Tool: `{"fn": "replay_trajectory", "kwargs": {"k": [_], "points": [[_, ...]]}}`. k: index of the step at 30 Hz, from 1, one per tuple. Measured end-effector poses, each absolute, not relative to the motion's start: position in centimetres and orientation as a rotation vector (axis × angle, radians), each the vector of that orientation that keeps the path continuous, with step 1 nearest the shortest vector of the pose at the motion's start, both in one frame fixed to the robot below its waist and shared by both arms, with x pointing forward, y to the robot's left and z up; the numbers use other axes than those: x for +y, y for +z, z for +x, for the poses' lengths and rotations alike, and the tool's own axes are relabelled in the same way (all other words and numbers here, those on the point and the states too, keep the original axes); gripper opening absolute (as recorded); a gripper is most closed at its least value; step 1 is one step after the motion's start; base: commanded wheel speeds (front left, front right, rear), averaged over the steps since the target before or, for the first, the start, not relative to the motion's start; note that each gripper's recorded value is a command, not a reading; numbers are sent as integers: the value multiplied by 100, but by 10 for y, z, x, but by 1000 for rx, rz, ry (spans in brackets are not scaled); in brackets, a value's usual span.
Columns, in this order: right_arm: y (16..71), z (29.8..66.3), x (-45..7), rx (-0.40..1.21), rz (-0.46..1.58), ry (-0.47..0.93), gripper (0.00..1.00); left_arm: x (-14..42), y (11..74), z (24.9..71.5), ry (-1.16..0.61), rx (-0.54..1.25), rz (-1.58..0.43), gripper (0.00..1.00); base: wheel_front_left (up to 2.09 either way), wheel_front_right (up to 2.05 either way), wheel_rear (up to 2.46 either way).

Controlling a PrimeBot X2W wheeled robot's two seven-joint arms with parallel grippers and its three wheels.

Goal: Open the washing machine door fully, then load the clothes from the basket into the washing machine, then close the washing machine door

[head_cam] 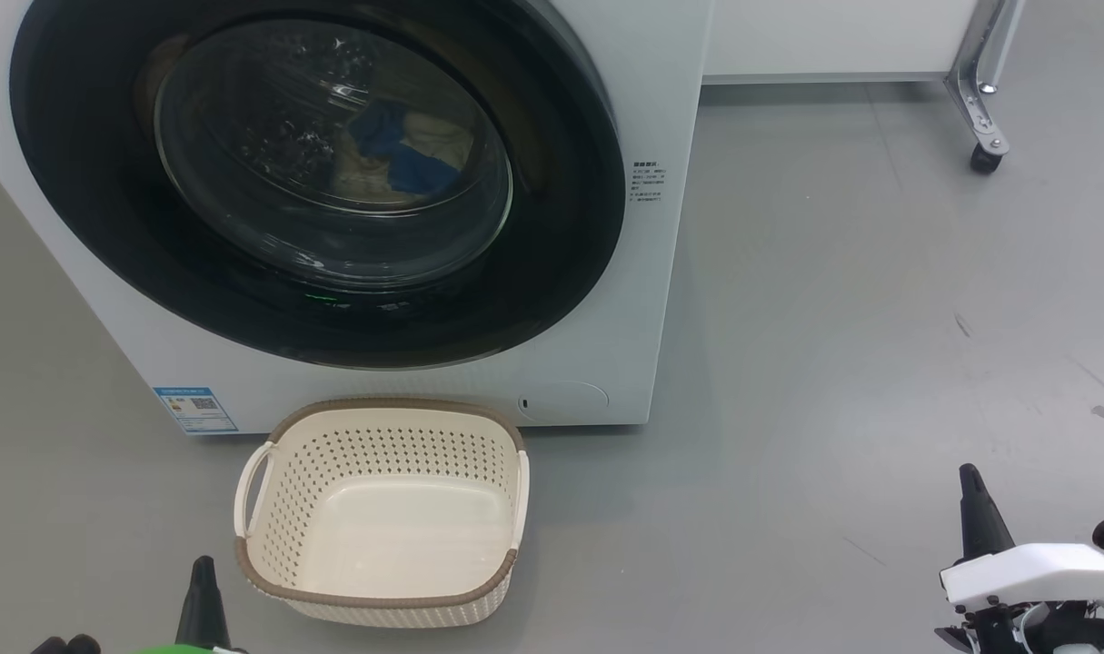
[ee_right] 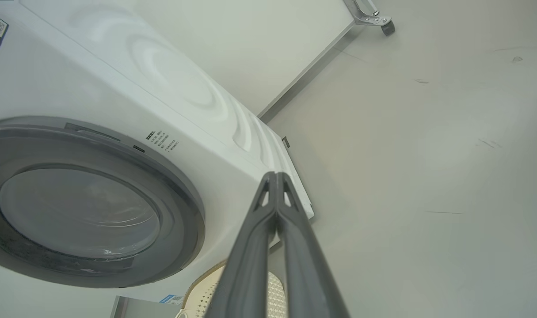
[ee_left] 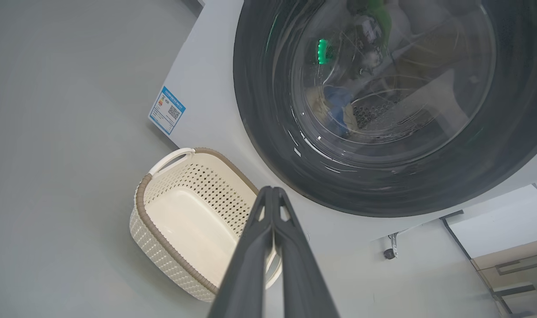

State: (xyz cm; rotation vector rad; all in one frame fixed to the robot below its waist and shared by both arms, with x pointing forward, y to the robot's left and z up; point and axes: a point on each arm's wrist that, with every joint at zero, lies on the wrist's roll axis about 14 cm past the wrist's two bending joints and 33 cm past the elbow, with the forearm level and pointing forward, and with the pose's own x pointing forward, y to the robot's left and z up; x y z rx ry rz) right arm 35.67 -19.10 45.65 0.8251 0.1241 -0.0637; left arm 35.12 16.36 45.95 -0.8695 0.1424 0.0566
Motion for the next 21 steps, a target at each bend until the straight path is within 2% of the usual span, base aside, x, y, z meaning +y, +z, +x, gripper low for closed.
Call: {"fn": "replay_trajectory", "kwargs": {"k": [21], "points": [[462, 362, -198, 109, 1108, -100, 0, 171, 463, 360, 72, 145, -1138, 0, 0, 0, 0]]}}
